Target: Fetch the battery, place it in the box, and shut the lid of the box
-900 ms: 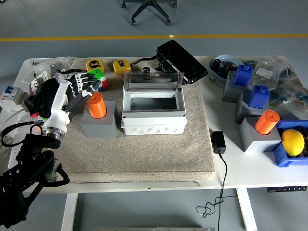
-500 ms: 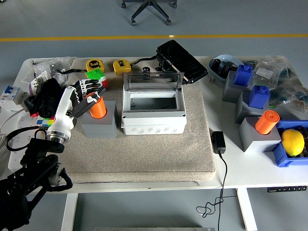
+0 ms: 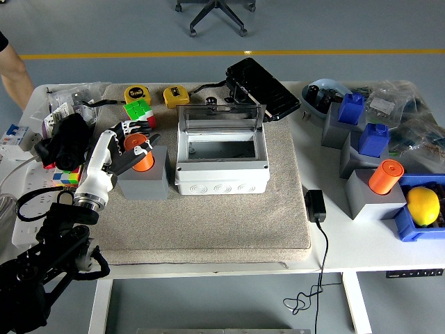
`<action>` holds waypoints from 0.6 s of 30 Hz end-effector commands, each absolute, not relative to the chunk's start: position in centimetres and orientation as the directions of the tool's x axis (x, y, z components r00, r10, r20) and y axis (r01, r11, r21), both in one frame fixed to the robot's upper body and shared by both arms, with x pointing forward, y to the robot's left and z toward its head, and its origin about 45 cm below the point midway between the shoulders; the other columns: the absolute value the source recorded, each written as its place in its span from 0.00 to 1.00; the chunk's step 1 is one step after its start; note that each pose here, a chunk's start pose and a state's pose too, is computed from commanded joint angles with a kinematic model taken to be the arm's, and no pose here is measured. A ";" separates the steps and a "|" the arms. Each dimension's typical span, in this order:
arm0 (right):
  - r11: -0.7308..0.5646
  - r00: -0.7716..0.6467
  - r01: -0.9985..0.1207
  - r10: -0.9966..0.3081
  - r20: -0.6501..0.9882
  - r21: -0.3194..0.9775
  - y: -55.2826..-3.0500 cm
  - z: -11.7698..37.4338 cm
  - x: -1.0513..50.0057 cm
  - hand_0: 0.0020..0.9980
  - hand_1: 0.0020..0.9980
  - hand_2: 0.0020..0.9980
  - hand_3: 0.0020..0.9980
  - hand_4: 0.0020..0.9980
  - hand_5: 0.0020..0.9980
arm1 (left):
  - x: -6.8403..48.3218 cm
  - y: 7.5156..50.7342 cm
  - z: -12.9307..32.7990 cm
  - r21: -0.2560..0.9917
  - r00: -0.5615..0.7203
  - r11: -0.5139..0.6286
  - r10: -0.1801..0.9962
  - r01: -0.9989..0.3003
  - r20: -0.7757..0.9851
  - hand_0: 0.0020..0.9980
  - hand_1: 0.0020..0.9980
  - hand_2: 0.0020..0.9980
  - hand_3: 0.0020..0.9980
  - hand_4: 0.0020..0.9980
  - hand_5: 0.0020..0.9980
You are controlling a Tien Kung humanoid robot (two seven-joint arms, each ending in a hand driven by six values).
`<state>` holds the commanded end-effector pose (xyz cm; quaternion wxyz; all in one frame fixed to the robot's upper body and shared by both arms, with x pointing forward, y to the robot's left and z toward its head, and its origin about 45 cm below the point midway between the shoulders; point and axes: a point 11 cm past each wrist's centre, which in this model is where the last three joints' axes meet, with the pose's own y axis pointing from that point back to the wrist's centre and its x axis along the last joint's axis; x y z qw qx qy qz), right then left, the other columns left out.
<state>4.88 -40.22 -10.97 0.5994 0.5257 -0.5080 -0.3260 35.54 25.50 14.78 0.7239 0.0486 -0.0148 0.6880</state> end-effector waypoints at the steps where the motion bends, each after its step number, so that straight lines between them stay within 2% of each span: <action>1: 0.235 0.272 -0.143 -0.925 0.266 0.961 -40.2 -11.0 4.9 0.60 0.61 0.58 0.57 0.94 0.45 | 35.5 25.5 14.8 0.051 0.052 0.048 0.995 -0.998 0.086 0.61 0.59 0.58 0.57 1.00 0.25; 5: 0.235 0.270 -0.144 -0.925 0.267 0.961 -40.2 -11.0 4.9 0.60 0.61 0.58 0.57 0.94 0.45 | 35.6 25.5 14.6 0.055 0.049 0.045 0.997 -0.997 0.064 0.61 0.59 0.58 0.57 1.00 0.25; 6: 0.235 0.270 -0.144 -0.925 0.267 0.961 -40.2 -11.0 4.9 0.60 0.61 0.58 0.57 0.94 0.45 | 35.6 25.4 14.6 0.056 0.049 0.045 0.997 -0.997 0.062 0.54 0.56 0.57 0.55 1.00 0.20; 11: 0.235 0.269 -0.144 -0.926 0.266 0.961 -40.2 -11.0 4.9 0.60 0.61 0.58 0.57 0.94 0.45 | 35.7 25.4 14.3 0.068 0.048 0.045 0.998 -0.997 0.048 0.54 0.56 0.57 0.55 1.00 0.20; 12: 0.235 0.269 -0.144 -0.926 0.266 0.961 -40.2 -11.0 4.9 0.60 0.61 0.58 0.57 0.94 0.45 | 35.7 25.4 14.3 0.070 0.046 0.043 0.998 -0.997 0.043 0.52 0.53 0.56 0.55 1.00 0.11; 17: 0.234 0.269 -0.145 -0.926 0.266 0.961 -40.1 -11.0 4.8 0.60 0.61 0.58 0.57 0.94 0.45 | 35.8 25.2 14.2 0.070 0.038 0.036 0.999 -0.997 0.028 0.52 0.53 0.56 0.55 1.00 0.11; 18: 0.234 0.270 -0.146 -0.925 0.266 0.961 -40.1 -11.0 4.9 0.60 0.61 0.58 0.57 0.94 0.45 | 35.9 25.2 14.2 0.068 0.037 0.035 0.999 -0.997 0.028 0.48 0.50 0.52 0.53 0.96 0.01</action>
